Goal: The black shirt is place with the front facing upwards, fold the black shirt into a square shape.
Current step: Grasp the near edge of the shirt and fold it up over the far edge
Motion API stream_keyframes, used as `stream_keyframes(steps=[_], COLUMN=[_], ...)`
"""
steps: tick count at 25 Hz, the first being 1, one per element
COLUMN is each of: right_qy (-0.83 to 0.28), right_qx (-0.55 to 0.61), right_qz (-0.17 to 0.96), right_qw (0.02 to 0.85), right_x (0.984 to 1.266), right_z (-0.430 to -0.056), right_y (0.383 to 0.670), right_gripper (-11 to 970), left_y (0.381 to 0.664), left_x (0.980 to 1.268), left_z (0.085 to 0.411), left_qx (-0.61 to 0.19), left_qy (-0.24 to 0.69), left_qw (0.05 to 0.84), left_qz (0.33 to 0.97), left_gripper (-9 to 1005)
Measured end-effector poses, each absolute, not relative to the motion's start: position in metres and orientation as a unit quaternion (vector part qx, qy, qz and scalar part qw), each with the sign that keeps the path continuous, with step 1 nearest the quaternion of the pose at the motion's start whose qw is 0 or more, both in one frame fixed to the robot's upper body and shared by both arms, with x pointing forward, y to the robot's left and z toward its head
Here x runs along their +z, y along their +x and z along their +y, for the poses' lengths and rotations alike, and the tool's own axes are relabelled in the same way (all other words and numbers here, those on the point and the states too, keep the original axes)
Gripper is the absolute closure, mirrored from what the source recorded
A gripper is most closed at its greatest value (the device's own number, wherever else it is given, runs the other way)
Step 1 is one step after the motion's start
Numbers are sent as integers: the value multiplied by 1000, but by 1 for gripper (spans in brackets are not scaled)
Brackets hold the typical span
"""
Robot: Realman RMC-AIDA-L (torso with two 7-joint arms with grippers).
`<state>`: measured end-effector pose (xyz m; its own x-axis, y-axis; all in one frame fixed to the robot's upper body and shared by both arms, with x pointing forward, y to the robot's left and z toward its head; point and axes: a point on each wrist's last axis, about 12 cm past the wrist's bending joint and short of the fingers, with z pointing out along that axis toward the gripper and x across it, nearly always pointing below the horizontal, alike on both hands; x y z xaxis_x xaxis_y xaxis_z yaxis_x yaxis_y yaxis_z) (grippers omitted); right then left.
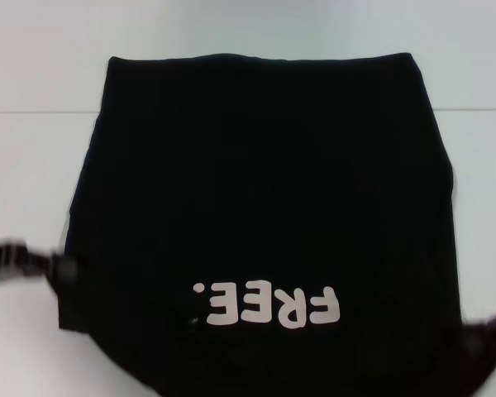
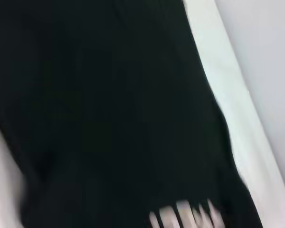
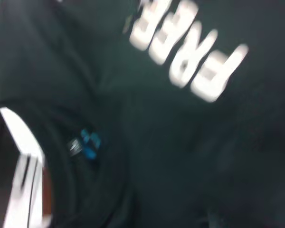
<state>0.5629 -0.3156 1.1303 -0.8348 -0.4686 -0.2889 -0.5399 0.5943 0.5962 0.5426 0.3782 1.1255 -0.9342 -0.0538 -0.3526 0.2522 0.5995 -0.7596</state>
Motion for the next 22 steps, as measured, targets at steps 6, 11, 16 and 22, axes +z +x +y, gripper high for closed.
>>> stream_keyframes(steps=[6,11,16,22], right_qy=[-107,-57,-25,13], right_qx=[396,417,413,386], right_qz=[887,861,840,825], right_qw=[209,285,350,411], right_x=[1135,1128,1120,1113], right_z=[-352,-344,-328,-321], right_y=[583,595,609,621], right_gripper=[921,912,903,892], left_y=[569,582,593,603], left_x=[1123,1109,1103,1097], left_z=[387,375,359,349], left_qx=[-435,-447,-438,-411], left_qy=[-54,-112,-113,-139], left_qw=[295,367,420,461], left_qz=[849,808,787,774], left_gripper=[970,970,970,970])
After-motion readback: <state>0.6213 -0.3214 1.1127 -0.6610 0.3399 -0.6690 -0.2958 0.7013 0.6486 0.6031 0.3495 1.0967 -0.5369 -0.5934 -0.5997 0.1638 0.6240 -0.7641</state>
